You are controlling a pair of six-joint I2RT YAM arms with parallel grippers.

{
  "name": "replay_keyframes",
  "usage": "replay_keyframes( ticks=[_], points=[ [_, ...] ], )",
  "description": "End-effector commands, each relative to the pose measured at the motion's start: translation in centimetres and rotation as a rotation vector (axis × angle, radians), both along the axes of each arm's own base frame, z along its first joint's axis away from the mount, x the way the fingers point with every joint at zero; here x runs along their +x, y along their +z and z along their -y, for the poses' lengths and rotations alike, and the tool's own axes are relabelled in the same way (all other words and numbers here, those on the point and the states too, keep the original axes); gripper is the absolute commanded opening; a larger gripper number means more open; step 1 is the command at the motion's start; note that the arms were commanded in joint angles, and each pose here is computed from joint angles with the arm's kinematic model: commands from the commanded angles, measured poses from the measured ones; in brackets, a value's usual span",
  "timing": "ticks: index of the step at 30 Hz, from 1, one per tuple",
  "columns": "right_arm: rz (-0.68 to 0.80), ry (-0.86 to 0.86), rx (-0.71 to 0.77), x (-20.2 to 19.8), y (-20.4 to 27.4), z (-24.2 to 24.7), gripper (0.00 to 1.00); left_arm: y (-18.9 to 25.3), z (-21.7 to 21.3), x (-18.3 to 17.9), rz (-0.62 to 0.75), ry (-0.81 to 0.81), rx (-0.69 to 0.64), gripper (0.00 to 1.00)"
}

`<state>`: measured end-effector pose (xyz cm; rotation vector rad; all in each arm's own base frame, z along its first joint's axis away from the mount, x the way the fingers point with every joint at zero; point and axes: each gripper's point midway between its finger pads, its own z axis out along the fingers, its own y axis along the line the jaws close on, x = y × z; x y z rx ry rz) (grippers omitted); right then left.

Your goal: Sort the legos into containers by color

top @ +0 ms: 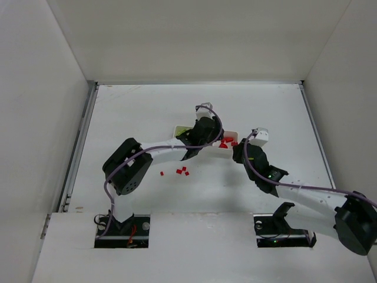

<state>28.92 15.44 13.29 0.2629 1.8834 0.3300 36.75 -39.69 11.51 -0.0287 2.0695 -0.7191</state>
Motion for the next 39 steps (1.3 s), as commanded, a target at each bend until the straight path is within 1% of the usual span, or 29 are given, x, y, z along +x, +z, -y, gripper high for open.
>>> replay_keyframes(
  ticks=[1, 4, 11, 12, 14, 16, 18, 22, 28, 31, 35, 39],
  points=[
    [0.032, 0.01, 0.046, 1.7, 2.5, -1.8, 0.24, 5.4, -3.1, 0.9, 0.096, 0.066, -0.058, 0.41],
    [0.006, 0.011, 0.017, 3.0, 1.9, -2.9, 0.25, 5.4, -7.2, 0.4, 0.103, 0.131, -0.04, 0.39],
    [-0.023, -0.001, -0.015, 6.2, 0.4, -4.3, 0.28, 3.6, -18.5, -2.2, 0.113, 0.328, 0.04, 0.39],
    [-0.024, 0.004, -0.018, 6.5, 0.3, -4.5, 0.3, 2.9, -20.1, -2.7, 0.102, 0.354, 0.061, 0.39],
    [-0.019, 0.0, -0.024, 6.8, 0.5, -4.6, 0.41, 1.3, -23.1, -3.8, 0.073, 0.406, 0.107, 0.41],
    [-0.011, -0.001, -0.023, 6.8, 0.9, -4.5, 0.51, -0.2, -25.0, -4.6, 0.045, 0.436, 0.145, 0.41],
    [0.002, -0.001, -0.012, 6.8, 1.4, -4.5, 0.56, -1.7, -26.6, -5.2, 0.016, 0.459, 0.185, 0.42],
    [0.022, 0.001, 0.003, 6.2, 2.1, -4.5, 0.57, -3.8, -28.0, -6.0, -0.025, 0.481, 0.214, 0.42],
    [0.021, 0.12, 0.036, 2.1, 1.7, -8.3, 0.56, -5.9, -28.1, -6.5, -0.071, 0.471, 0.264, 0.42],
    [0.009, 0.189, 0.028, 0.0, 1.1, -10.2, 0.58, -7.0, -27.9, -6.6, -0.096, 0.461, 0.272, 0.44],
    [-0.019, 0.256, 0.022, -2.1, -0.2, -12.4, 0.59, -7.1, -26.9, -6.4, -0.097, 0.428, 0.271, 0.48],
    [-0.049, 0.308, 0.019, -3.8, -1.4, -14.2, 0.6, -7.3, -26.9, -6.0, -0.104, 0.435, 0.284, 0.49]
  ],
)
